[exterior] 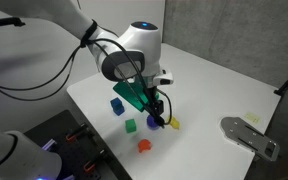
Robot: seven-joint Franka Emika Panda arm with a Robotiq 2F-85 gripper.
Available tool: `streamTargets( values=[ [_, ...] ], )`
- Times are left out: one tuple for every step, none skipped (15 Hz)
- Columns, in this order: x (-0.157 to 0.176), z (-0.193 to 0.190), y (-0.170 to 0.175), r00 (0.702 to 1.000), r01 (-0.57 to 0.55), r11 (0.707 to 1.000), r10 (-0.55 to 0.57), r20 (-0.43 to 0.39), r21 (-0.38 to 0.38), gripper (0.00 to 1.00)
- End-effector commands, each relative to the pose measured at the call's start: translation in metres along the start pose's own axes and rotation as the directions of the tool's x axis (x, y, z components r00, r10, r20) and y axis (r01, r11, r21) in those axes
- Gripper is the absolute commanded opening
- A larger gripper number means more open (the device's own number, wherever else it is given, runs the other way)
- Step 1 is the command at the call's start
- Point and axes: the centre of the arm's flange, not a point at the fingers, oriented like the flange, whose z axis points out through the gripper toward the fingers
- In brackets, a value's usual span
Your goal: Put the orange thing into the bowl
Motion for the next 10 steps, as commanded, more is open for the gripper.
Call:
streamTargets(
  values=[
    [-0.001,0.005,0.002,1.0,-0.013,1.0,0.013,0.007,0.0,1.0],
    [-0.001,0.008,0.003,1.0,-0.017,1.0,0.017,0.014,0.001,1.0],
    [-0.001,0.008,0.003,1.0,-0.017,1.0,0.017,0.015,0.001,1.0],
    [-0.001,0.008,0.003,1.0,-0.016,1.0,0.016,0.015,0.001,1.0],
    [-0.001,0.008,0.002,1.0,-0.014,1.0,0.014,0.015,0.001,1.0],
    [-0.001,0.008,0.002,1.0,-0.014,1.0,0.014,0.015,0.001,1.0],
    [-0.006,0.014,0.004,1.0,-0.012,1.0,0.012,0.002,-0.019,1.0],
    [-0.009,0.02,0.005,1.0,-0.001,1.0,0.001,0.008,-0.015,1.0],
    [-0.011,0.026,0.007,1.0,-0.009,1.0,0.009,0.001,-0.025,1.0],
    [-0.013,0.032,0.008,1.0,-0.013,1.0,0.013,-0.003,-0.028,1.0]
  ],
)
